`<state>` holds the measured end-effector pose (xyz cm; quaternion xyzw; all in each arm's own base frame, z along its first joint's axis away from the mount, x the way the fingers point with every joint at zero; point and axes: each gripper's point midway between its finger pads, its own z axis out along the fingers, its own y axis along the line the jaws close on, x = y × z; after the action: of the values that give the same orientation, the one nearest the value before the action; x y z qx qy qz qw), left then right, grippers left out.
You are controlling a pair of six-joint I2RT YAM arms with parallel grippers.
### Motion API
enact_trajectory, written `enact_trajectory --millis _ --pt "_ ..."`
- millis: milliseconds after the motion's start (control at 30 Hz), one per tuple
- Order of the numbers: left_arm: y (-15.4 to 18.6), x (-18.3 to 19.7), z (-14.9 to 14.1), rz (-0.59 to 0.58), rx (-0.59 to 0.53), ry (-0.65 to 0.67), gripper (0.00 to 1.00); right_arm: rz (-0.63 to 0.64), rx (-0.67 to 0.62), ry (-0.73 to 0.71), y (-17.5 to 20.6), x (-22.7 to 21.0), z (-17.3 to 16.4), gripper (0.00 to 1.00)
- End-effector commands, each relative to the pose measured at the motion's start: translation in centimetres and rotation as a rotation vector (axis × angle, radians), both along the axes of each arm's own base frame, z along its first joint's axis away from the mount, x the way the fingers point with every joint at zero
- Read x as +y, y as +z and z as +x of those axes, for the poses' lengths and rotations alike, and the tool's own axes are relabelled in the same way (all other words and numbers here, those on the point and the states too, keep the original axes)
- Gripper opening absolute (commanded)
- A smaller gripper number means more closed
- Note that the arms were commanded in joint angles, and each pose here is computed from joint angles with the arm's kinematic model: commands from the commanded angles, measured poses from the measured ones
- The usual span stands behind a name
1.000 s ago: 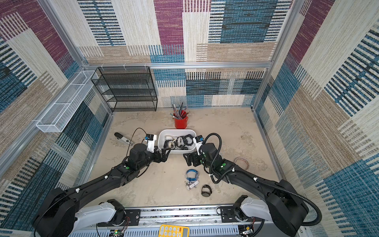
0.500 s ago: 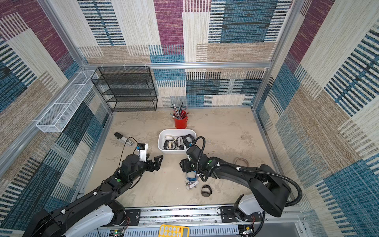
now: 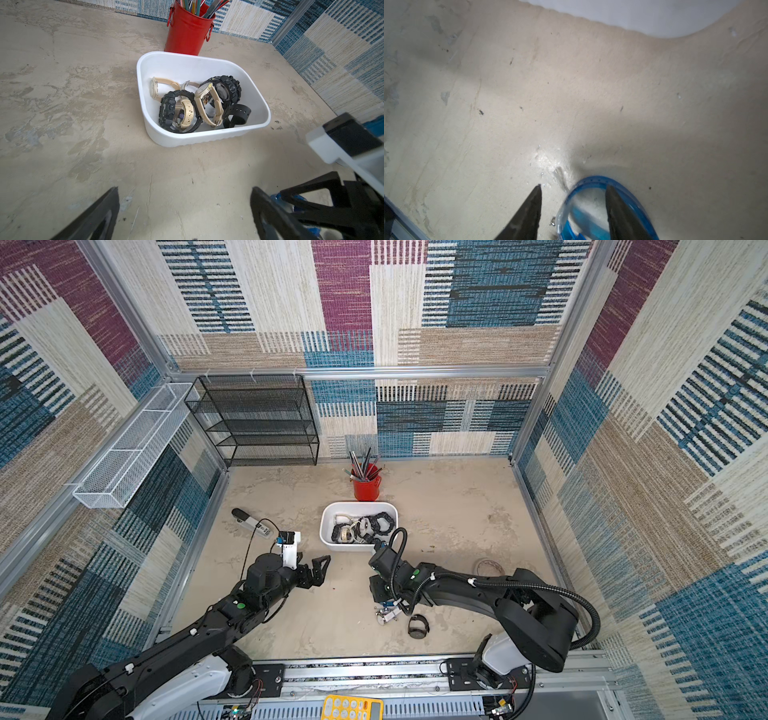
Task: Put the watch into the storage box
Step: Pick up the watch at the center of the board, then place the watch in the storage box.
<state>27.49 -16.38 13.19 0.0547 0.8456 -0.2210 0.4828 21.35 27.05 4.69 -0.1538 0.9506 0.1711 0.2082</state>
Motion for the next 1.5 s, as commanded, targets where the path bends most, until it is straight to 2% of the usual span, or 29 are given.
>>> enact_trajectory --millis 0,167,300,700,1100,1467 --pt "0.1 0.2 0.1 -0.006 -0.009 0.012 0.99 -0.013 -0.001 -0.020 -0.2 -0.1 0.1 0.52" --pt "0.2 0.3 0.0 -0.005 -0.012 0.013 0.99 -0.021 0.010 -0.007 -0.8 0.4 0.1 0.49" --pt "0.3 0.3 0.0 -0.001 -0.017 0.012 0.99 -0.021 0.018 0.009 -1.3 1.0 0.2 0.41" --pt "0.1 0.4 -0.4 -0.004 -0.008 0.010 0.99 0.005 -0.006 0.024 -0.8 2.1 0.6 0.00" --pt "-0.2 0.6 -0.8 -0.016 0.010 0.014 0.99 0.060 -0.159 0.033 5.1 3.8 3.3 0.00" --pt "-0.6 1.5 -1.9 -0.027 0.017 0.029 0.99 0.098 -0.326 0.117 10.3 8.0 7.4 0.00"
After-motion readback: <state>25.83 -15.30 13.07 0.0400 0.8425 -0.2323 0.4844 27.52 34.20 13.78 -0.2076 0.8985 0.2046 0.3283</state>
